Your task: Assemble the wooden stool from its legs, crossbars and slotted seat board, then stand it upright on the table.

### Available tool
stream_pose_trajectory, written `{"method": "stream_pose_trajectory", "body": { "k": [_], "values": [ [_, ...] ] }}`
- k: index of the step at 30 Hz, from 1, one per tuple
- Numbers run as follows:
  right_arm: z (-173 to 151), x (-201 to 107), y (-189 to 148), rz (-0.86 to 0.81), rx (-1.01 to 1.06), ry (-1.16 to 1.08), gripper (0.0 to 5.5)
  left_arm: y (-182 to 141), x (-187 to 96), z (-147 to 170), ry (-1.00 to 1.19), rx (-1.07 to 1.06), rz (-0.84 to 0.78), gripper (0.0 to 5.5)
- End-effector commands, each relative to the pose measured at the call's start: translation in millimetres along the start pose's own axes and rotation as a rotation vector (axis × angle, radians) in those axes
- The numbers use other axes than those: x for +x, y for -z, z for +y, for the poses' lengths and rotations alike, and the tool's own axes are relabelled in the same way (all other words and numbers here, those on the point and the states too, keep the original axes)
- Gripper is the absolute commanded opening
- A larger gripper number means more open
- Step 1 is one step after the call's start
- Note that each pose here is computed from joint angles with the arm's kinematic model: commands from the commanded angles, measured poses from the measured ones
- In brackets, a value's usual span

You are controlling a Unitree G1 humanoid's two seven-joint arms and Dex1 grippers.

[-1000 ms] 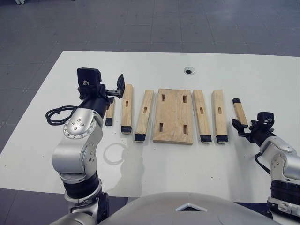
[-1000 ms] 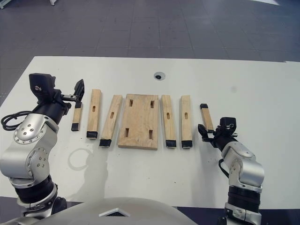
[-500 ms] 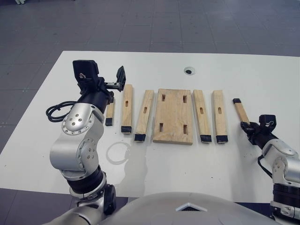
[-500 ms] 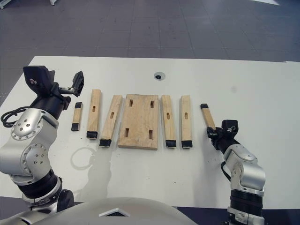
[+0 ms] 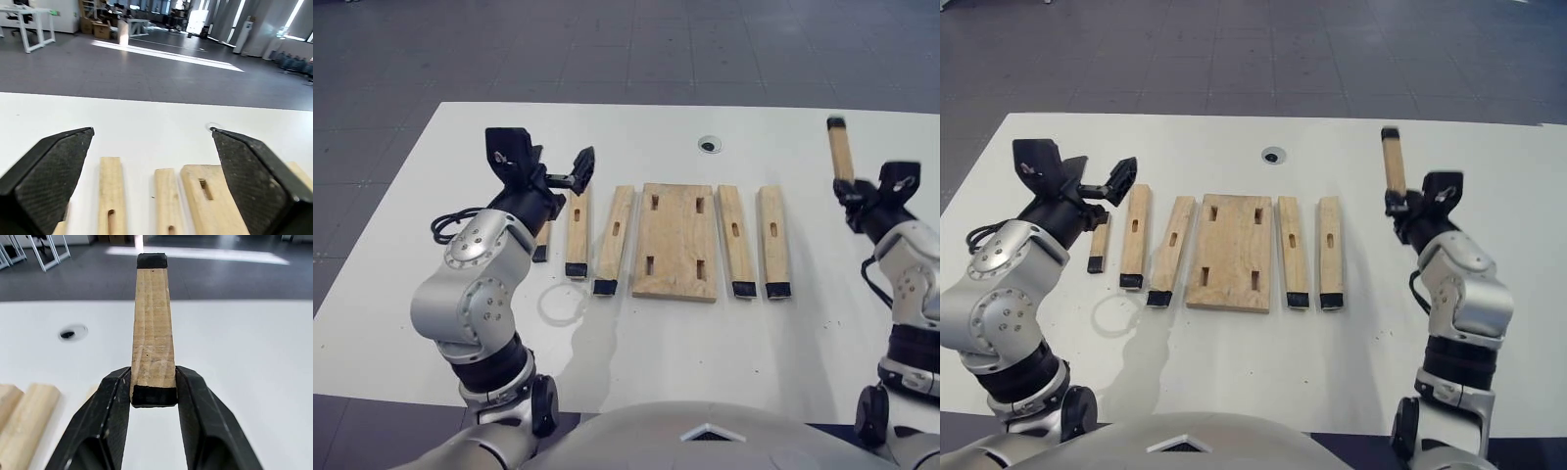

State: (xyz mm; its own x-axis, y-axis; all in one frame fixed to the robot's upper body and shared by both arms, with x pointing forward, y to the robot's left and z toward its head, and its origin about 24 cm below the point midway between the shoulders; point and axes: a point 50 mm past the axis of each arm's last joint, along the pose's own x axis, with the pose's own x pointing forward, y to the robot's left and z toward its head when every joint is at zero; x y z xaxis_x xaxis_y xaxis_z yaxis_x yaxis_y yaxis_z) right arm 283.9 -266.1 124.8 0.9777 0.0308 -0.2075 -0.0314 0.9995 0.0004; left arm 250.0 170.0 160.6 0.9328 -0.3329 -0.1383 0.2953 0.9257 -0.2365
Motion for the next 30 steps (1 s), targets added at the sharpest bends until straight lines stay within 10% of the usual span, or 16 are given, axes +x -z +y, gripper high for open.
{"method": "stream_pose_trajectory", "body": {
  "k": [1, 10, 30],
  "values": [
    [35.5, 6.6, -29.5, -0.112, -0.013, -0.113, 1.30, -23.6, 14.0, -13.1, 0.352, -0.264, 0.002, 4.47],
    [151.7, -6.3, -59.4, -0.249, 0.000, -0.505, 1.30, -61.1, 41.7, -13.0, 0.591, -0.775, -0.093, 4.47],
    [196.3, -30.6, -29.3, -0.140, -0.009, -0.711, 1.30, -28.1, 60.6, -12.1, 0.457, -0.871, 0.130, 4.47]
  ]
}}
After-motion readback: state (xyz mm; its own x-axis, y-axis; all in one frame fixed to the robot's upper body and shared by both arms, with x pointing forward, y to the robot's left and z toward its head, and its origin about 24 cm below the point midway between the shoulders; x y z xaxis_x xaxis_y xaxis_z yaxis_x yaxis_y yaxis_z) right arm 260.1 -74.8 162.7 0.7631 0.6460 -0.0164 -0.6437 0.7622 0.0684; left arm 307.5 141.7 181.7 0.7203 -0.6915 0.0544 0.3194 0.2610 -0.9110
